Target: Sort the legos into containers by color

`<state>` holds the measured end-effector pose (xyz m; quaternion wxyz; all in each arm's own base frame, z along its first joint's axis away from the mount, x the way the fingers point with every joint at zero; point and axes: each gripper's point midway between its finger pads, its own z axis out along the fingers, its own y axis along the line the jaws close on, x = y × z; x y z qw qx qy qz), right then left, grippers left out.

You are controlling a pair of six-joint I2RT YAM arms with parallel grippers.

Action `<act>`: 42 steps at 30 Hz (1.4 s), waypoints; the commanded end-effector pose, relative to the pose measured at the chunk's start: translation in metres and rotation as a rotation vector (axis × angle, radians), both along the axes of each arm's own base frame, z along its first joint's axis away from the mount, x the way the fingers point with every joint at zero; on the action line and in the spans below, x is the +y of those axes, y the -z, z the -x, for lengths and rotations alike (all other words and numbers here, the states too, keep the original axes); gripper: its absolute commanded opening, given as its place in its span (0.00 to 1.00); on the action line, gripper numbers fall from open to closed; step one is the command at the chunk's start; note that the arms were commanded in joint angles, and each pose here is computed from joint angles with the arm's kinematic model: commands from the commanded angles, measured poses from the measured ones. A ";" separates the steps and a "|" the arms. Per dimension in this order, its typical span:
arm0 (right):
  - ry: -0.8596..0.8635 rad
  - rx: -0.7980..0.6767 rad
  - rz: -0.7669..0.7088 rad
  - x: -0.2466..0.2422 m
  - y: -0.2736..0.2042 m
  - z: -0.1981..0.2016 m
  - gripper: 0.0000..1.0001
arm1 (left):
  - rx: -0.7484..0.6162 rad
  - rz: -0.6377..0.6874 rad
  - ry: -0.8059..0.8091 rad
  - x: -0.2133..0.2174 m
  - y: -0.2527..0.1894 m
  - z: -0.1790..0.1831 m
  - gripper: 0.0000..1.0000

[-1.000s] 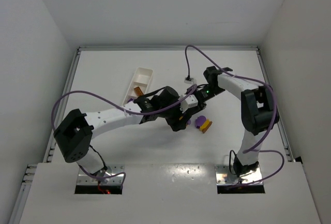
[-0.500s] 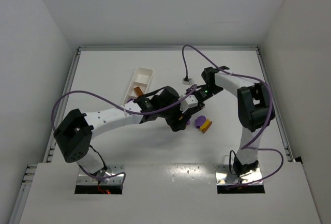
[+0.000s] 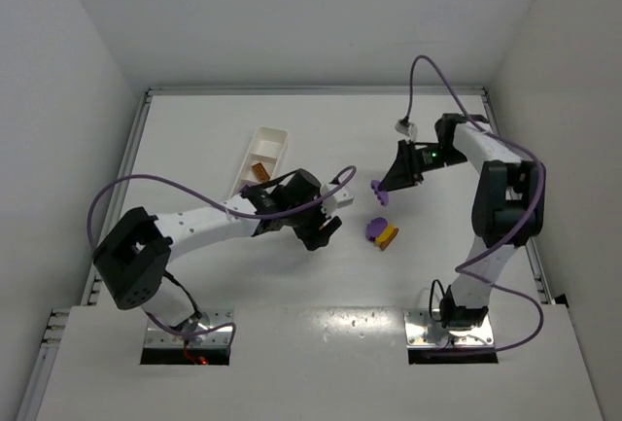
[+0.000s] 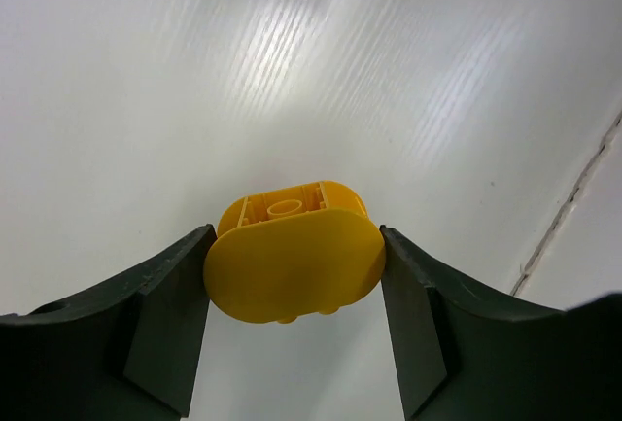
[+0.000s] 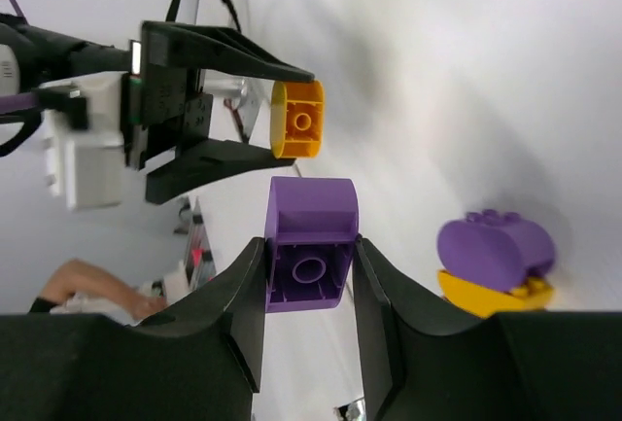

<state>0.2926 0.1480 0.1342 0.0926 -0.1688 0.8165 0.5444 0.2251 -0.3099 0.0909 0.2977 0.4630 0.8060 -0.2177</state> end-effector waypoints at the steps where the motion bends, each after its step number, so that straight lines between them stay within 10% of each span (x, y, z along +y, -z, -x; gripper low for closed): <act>1: 0.046 -0.151 -0.053 -0.013 -0.034 -0.012 0.00 | -0.045 0.032 -0.041 0.013 -0.021 -0.011 0.07; 12: 0.176 -0.206 0.085 -0.041 -0.028 -0.019 0.00 | -0.211 0.104 -0.451 0.103 -0.094 -0.155 0.07; 31: 0.183 -0.186 0.102 -0.042 -0.022 -0.014 0.00 | -0.052 0.098 -0.668 0.154 -0.018 -0.298 0.11; 42: 0.164 -0.179 0.109 -0.037 -0.018 -0.015 0.00 | -0.048 0.115 -0.638 0.148 -0.019 -0.301 0.56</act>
